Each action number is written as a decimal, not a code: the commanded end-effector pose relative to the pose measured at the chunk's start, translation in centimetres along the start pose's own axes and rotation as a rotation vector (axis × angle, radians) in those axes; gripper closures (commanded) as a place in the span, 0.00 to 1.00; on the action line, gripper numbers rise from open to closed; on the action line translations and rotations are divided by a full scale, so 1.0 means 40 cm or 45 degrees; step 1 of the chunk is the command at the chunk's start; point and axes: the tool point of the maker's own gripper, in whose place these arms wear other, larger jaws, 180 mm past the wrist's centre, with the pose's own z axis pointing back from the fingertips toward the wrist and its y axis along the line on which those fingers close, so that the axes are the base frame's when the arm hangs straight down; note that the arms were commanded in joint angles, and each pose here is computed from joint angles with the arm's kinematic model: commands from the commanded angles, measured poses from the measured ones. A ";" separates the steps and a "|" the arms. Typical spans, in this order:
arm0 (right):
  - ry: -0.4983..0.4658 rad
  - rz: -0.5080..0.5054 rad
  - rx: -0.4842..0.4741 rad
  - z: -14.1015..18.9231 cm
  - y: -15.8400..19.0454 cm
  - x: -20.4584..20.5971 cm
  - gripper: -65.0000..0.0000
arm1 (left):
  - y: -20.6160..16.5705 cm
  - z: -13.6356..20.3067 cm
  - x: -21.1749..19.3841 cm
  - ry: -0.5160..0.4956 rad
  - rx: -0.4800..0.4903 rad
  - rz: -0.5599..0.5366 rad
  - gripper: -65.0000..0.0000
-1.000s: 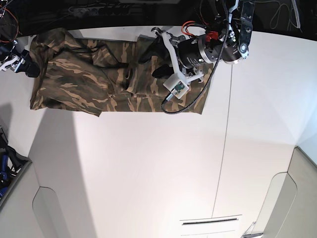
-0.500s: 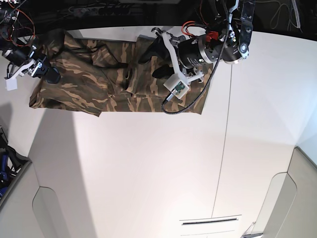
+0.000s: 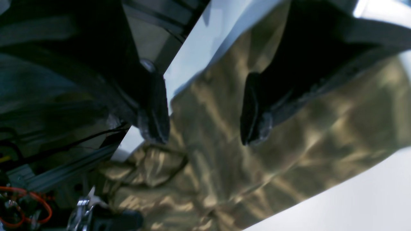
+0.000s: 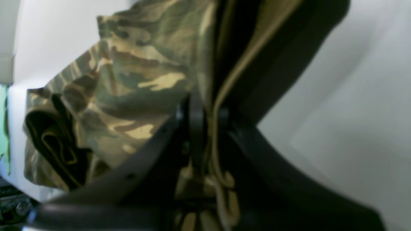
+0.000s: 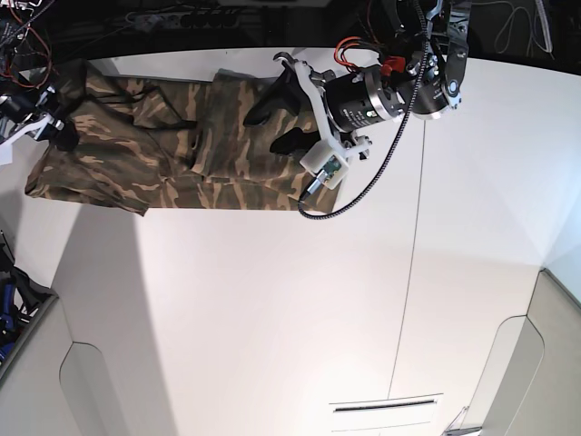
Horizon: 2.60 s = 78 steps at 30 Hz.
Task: Fold the T-shirt properly
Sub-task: 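Fold the strip end with the right gripper toward the left gripper, then grasp the folded bundle with both grippers and flip it over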
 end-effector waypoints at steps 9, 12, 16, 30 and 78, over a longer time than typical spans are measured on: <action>-0.132 0.244 -0.054 0.123 -0.014 0.287 1.00 | 0.007 0.006 0.013 -0.006 0.034 -0.049 0.41; -0.164 0.290 -0.014 0.144 0.017 0.353 1.00 | 0.007 0.006 0.012 -0.005 0.035 -0.049 0.41; -0.209 0.362 0.040 0.152 0.074 0.398 1.00 | 0.008 0.006 0.011 -0.004 0.036 -0.049 0.41; -0.176 0.914 0.321 0.070 0.492 0.262 1.00 | 0.059 -0.007 -0.042 0.079 0.136 -0.005 0.41; -0.157 0.800 0.215 -0.283 0.508 0.261 1.00 | -0.145 -0.109 -0.052 0.069 -0.057 -0.169 0.59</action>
